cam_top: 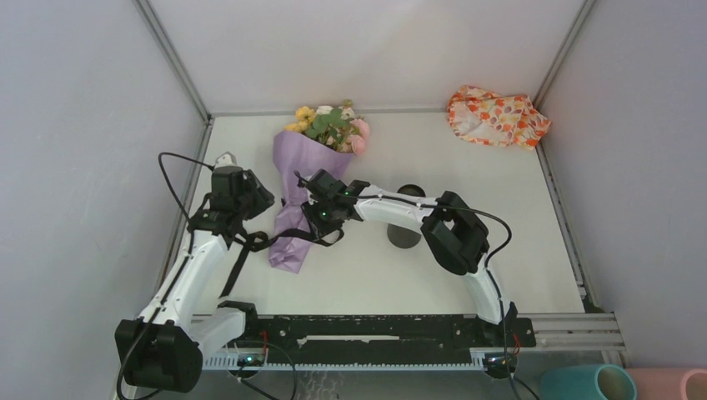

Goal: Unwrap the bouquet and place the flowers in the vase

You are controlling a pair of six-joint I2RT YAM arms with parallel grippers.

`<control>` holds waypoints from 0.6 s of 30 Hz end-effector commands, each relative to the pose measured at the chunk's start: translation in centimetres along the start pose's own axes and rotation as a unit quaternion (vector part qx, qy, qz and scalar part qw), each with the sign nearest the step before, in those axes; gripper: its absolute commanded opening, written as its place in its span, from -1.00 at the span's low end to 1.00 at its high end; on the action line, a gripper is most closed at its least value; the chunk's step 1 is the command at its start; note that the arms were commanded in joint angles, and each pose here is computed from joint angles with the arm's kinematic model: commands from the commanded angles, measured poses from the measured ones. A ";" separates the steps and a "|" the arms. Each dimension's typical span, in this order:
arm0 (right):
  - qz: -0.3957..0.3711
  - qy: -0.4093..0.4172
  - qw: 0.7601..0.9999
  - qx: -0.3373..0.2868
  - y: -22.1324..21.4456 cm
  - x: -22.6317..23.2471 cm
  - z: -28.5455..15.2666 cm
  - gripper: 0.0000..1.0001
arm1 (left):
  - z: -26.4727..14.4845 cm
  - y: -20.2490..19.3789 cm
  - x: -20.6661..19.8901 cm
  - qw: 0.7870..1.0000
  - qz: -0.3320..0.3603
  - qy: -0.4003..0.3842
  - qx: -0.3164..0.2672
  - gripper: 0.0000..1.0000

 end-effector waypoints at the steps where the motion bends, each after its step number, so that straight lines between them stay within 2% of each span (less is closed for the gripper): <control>1: -0.029 0.040 0.999 0.001 -0.6 1.4 0.3 -0.24 | 0.2 0.5 -1.0 1.000 -0.006 -0.025 -0.003 -0.02; 7: -0.032 0.055 0.998 0.022 -3.0 2.0 0.7 -0.43 | 0.7 0.0 -0.9 1.000 -0.008 -0.027 0.003 -0.03; 11: -0.032 0.056 0.997 0.034 -4.2 2.0 0.7 -0.66 | 1.1 -0.2 -0.8 1.000 -0.008 -0.028 0.012 -0.03; 15: -0.038 0.048 0.997 0.038 -5.7 2.2 -0.4 -0.70 | 1.5 -0.5 -1.2 0.999 -0.009 -0.042 0.023 -0.03; 18: -0.038 0.029 0.998 0.052 -7.0 2.4 -1.4 -0.66 | 1.8 -1.1 -2.0 0.997 0.002 -0.063 0.038 -0.02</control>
Point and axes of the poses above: each gripper's point midway between its finger pads, its own z axis out along the fingers, its own x axis along the line the jaws close on, y = z × x, the point moved 8 cm from there along -z, back along the fingers, and after that the axes turned 12 degrees about -z, right-handed, at the moved point
